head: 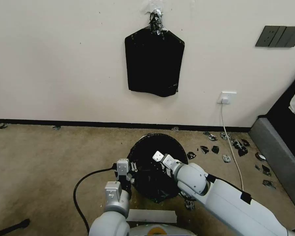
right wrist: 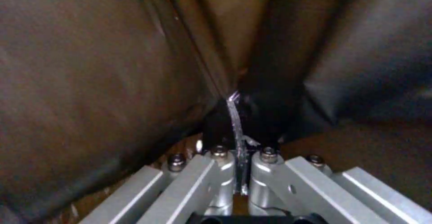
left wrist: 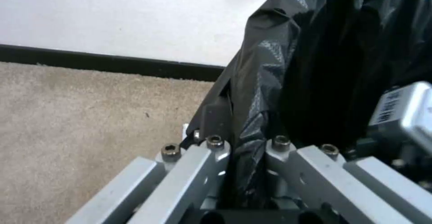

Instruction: Place a trash bag onto the trash bin.

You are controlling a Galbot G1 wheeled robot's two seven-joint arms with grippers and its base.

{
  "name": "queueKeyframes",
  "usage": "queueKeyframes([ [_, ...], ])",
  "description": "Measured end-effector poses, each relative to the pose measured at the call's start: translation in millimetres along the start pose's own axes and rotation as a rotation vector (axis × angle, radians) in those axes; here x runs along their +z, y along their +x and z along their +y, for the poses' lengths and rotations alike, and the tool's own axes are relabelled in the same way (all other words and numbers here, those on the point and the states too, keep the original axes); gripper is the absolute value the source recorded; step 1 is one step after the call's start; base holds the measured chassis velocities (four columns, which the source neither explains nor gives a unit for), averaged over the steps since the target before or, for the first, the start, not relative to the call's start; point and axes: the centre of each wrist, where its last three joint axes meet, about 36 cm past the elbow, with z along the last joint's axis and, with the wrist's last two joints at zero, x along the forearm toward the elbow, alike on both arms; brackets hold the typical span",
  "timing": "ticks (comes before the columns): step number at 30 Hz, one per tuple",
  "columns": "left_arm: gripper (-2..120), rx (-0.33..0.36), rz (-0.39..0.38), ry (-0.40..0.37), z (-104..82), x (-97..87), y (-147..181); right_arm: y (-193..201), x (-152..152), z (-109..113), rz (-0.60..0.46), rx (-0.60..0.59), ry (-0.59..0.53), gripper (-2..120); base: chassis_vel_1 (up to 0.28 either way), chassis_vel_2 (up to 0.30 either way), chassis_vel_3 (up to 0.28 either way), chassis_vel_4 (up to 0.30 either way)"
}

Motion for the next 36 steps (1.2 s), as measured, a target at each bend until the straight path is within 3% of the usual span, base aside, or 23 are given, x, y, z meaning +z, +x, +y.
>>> queueKeyframes([
  [7, 4, -0.031, 0.053, 0.055, 0.7, -1.5, -3, 22, -1, -3, -0.034, 0.006, -0.013, 0, 0.0, 0.0, 0.0, 0.0],
  [9, 4, -0.074, 0.099, 0.102, 6.6, -8.7, -10, 60, -8, -3, -0.106, -0.002, -0.029, 0, 0.0, 0.0, 0.0, 0.0],
  [15, 4, -0.092, 0.148, 0.187, 11.9, -17.2, -10, 88, -18, -6, -0.206, -0.003, -0.057, 0, 0.0, 0.0, 0.0, 0.0],
  [18, 4, -0.076, 0.225, 0.295, 18.3, -30.0, -8, 118, -35, -16, -0.343, 0.032, -0.094, 17, 0.0, 0.0, 0.0, 0.0],
  [22, 4, -0.102, 0.273, 0.348, 32.2, -34.4, -7, 128, -40, -20, -0.427, 0.039, -0.137, 30, 0.0, 0.0, 0.0, 0.0],
  [26, 4, -0.131, 0.323, 0.344, 45.0, -33.0, -8, 127, -32, -12, -0.463, 0.022, -0.188, 45, 0.0, 0.0, 0.0, 0.0],
  [36, 4, -0.115, 0.408, 0.33, 55.8, -24.8, -13, 126, -24, 2, -0.471, -0.03, -0.226, 79, 0.0, 0.0, 0.0, 0.0],
])
